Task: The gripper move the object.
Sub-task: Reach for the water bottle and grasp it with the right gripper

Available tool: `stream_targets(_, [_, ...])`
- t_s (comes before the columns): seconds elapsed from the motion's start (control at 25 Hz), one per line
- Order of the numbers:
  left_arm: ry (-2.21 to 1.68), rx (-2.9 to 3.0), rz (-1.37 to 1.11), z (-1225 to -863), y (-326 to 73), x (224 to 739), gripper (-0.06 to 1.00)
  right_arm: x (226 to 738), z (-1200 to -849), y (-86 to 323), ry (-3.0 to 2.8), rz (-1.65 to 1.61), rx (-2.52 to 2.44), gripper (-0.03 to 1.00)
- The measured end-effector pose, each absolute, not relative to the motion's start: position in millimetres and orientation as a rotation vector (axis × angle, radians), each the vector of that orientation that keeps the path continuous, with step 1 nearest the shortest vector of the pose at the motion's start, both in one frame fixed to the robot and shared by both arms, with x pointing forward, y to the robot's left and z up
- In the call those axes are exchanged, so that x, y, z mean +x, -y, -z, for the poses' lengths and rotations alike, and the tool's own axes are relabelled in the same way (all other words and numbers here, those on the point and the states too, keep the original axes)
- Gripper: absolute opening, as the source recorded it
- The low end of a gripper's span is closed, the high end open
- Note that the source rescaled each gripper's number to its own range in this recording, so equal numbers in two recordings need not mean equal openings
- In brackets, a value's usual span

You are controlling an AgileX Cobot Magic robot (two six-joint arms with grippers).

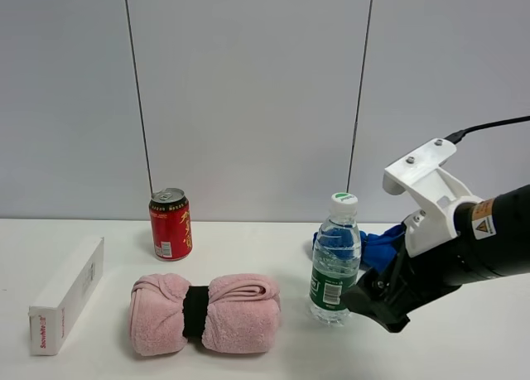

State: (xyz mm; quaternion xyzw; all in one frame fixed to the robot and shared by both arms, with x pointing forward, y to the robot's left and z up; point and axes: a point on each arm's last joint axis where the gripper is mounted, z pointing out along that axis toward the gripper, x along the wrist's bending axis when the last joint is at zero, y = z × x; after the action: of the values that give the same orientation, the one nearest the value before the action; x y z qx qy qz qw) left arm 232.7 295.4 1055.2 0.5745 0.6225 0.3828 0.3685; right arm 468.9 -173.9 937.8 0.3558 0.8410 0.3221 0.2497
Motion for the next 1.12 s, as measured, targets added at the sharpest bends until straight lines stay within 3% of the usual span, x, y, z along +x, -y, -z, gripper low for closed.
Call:
stream_targets(0.6, [-1.598,1.475,-0.983,-1055.2,-295.4,232.7,1.00,492.3,-896.8,162.0,-2.187,-1.011,0.931,1.00])
stream_targets(1.12, [-1.599,1.475,-0.984,-1055.1,-295.5,232.7,1.00,500.6,-901.3,160.9,-2.032,-1.118,0.955,1.00])
